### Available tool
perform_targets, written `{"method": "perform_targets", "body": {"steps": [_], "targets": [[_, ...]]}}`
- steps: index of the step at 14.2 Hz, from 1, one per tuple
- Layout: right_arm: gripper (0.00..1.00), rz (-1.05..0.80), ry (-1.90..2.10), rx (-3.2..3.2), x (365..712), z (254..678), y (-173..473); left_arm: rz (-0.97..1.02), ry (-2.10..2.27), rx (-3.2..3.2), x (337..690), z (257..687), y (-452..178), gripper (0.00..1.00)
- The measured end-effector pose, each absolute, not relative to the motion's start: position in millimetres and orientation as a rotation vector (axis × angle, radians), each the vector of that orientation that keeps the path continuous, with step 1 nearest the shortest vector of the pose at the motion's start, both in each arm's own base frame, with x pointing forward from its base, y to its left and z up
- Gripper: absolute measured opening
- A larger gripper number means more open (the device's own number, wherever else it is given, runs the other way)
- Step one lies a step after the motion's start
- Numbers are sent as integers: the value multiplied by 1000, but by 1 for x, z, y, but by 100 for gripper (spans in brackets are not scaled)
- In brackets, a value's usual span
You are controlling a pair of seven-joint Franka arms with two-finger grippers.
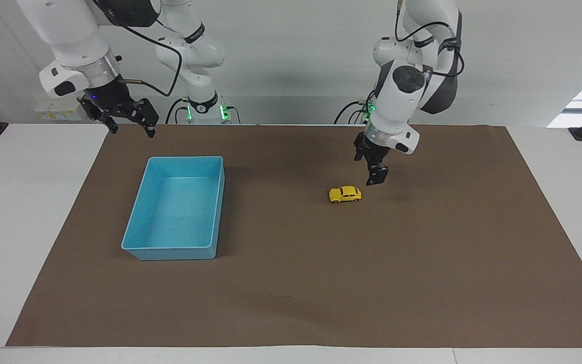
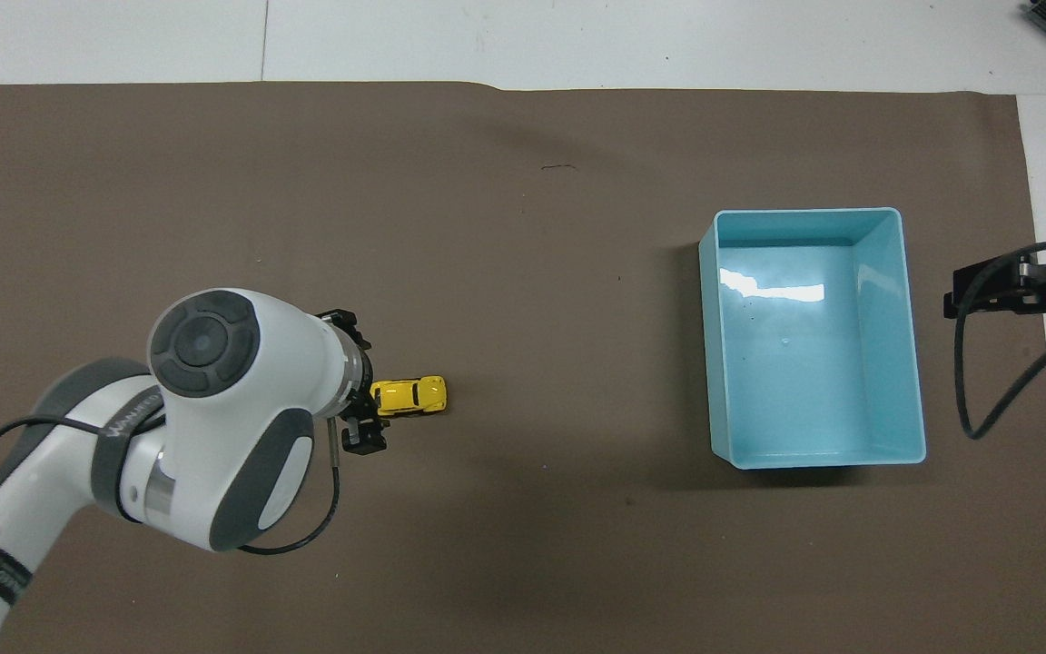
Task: Wind up and store yellow beetle car
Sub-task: 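Press the yellow car down and drag it backward with the left gripper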
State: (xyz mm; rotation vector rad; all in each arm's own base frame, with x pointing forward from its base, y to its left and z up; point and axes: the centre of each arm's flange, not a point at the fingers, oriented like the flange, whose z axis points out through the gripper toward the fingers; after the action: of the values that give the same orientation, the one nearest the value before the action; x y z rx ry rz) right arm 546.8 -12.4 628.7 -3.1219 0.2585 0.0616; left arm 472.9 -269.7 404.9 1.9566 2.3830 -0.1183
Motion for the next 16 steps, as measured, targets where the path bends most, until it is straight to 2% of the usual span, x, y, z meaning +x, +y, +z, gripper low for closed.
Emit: {"method": "perform_targets", "body": {"steps": [4,10,16], "targets": [[100,62,258,-3122,547,629,-12,-102,2349,1949,447,348,-300,100],[100,62,258,-3122,547,629,-12,-78,2420,1794,476,342,-260,100],[100,62,258,-3122,547,629,-12,-66,2405,1773,478,326,-260,100]]}}
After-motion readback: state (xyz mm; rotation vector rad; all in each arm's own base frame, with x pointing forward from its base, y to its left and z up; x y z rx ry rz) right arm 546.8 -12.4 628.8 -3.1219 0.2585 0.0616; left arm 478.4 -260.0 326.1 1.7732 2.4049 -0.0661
